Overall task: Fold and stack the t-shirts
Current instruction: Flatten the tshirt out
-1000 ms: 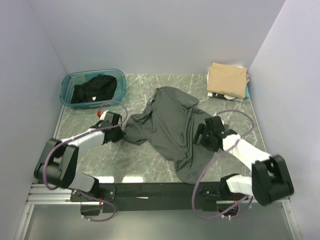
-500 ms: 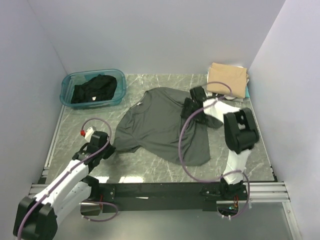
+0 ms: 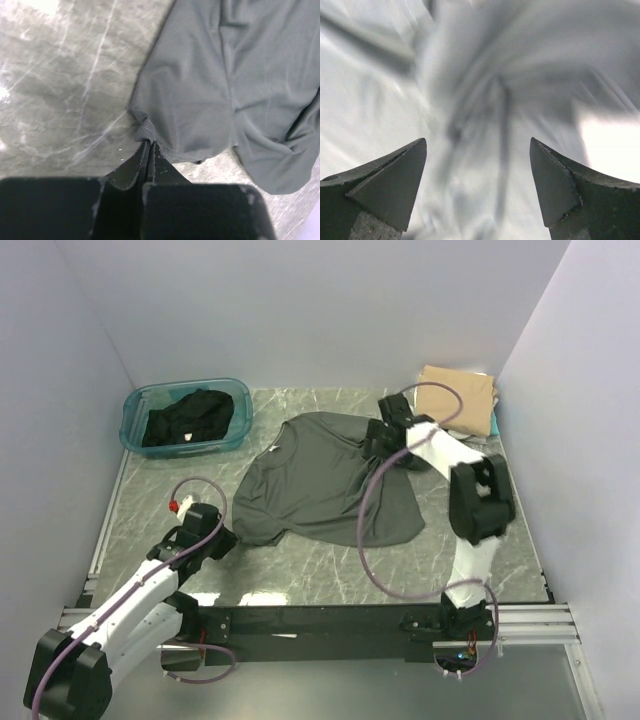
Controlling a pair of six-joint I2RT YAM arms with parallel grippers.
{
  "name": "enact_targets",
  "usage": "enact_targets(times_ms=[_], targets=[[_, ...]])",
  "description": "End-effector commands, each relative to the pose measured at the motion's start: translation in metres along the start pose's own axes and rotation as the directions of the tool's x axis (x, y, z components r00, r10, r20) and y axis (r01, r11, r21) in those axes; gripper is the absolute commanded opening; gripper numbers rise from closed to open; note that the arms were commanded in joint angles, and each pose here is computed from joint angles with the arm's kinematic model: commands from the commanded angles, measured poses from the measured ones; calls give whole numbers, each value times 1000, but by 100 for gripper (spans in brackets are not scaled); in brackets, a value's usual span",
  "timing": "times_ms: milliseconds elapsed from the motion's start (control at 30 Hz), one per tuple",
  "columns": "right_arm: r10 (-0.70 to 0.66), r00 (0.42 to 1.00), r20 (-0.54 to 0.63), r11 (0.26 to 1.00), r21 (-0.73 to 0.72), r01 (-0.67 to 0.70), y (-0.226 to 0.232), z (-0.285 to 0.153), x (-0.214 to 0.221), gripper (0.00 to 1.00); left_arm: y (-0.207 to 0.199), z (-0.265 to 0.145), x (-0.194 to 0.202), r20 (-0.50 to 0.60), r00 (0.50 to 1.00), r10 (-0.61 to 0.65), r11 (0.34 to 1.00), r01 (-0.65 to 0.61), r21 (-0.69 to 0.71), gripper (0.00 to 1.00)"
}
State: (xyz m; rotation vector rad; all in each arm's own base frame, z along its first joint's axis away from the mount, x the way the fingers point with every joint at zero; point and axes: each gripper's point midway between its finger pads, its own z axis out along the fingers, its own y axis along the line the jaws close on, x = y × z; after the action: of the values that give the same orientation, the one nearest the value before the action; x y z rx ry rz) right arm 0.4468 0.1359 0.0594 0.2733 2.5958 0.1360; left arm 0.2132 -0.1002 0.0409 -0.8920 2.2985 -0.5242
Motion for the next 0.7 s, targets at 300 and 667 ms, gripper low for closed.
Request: enact_targets(times_ms=[300,667], targets=[[281,959,32,954,101,-283,-115,-91,138,90,-37,-5,-20,55,996,71,992,-76,100,1],[306,951,-54,951,70,-302,-111,-67,170,54,-36,-4,-18,47,996,79,991,-84,100,1]])
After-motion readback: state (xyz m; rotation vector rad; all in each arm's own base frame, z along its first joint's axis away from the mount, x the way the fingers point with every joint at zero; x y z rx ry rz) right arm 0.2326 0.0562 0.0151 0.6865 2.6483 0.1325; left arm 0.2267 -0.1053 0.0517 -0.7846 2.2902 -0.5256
